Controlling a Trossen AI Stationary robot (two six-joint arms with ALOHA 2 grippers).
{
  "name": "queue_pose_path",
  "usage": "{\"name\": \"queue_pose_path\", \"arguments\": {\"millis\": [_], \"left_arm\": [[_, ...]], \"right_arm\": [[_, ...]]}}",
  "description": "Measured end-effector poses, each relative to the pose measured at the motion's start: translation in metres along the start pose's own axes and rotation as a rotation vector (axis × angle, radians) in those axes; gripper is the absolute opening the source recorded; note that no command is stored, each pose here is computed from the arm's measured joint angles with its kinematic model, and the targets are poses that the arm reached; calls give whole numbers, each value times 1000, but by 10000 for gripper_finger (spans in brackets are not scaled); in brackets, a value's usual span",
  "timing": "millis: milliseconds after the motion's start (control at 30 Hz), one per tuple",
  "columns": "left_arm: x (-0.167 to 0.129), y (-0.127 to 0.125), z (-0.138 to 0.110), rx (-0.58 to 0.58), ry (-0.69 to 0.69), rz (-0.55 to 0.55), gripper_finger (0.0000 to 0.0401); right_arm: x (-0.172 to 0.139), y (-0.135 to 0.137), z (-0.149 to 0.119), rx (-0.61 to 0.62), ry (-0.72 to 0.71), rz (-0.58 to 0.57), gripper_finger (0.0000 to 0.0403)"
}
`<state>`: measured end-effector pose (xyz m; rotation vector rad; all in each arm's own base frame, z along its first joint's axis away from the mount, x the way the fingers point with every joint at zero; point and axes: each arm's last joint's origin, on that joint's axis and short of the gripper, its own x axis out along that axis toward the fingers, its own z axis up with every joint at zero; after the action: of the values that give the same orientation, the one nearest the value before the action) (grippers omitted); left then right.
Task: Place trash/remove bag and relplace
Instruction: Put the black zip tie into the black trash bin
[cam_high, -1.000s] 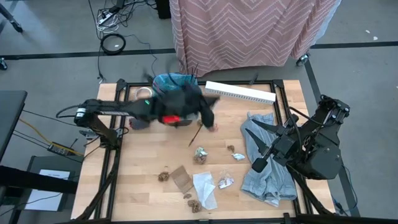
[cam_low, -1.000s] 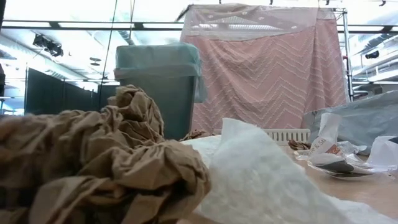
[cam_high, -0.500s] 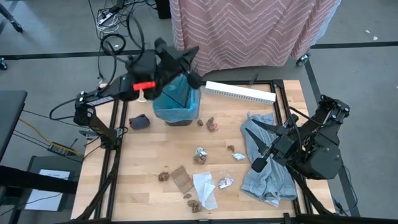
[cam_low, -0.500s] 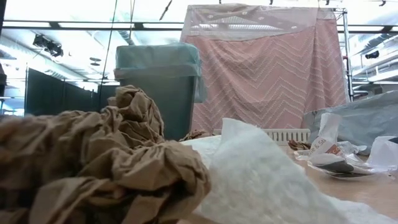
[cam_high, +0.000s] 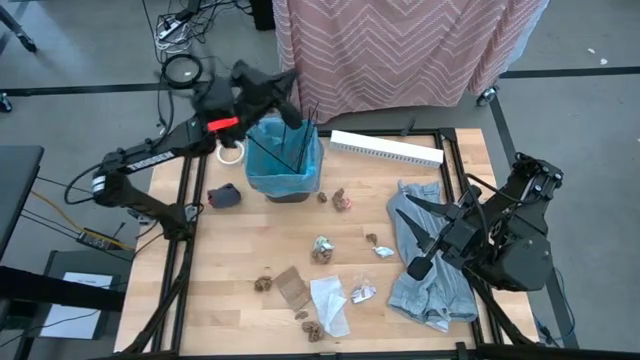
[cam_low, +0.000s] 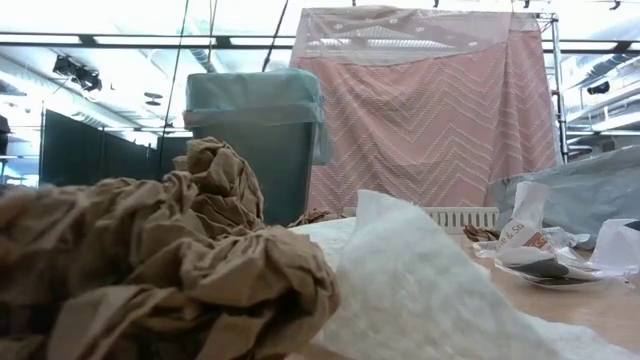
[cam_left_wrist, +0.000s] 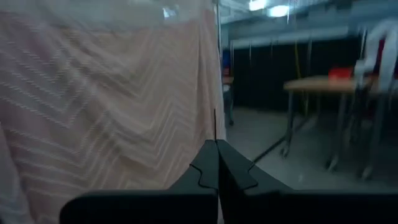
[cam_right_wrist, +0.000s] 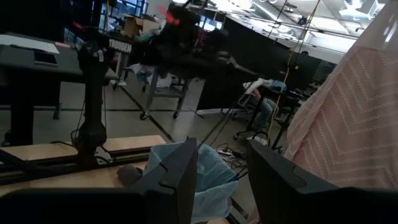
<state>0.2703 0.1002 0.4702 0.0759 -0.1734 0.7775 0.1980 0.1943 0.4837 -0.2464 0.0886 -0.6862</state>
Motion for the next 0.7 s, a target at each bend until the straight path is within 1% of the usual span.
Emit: {"name": "queue_pose_path", "arguments": {"millis": [67,133,267,367,433,500,567,667,700], "left_arm": [[-10,7,-18,-30,-20,16,0],[-20,11,-39,-24,-4,31,0],[-35,13,-83,-22,20,14,0],[-42,12,-117,-70,38,6,6],[-46,13,-136,-114,51,13,14],[-49,13,-145,-134,51,9,24],[-50,12,-148,-125,50,-57,36],[-48,8,-141,-63,27,-179,55],[-48,7,-137,-49,25,-199,62]], "right_arm": [[0,0,0,1,0,0,126],[0,0,0,1,0,0,126],[1,0,0,18,1,-5,126],[2,0,0,28,2,-8,126],[4,0,0,31,3,-14,126],[5,0,0,33,5,-19,127],[6,0,0,33,5,-21,131],[6,-1,0,34,5,-21,141],[6,-1,0,33,5,-22,145]]}}
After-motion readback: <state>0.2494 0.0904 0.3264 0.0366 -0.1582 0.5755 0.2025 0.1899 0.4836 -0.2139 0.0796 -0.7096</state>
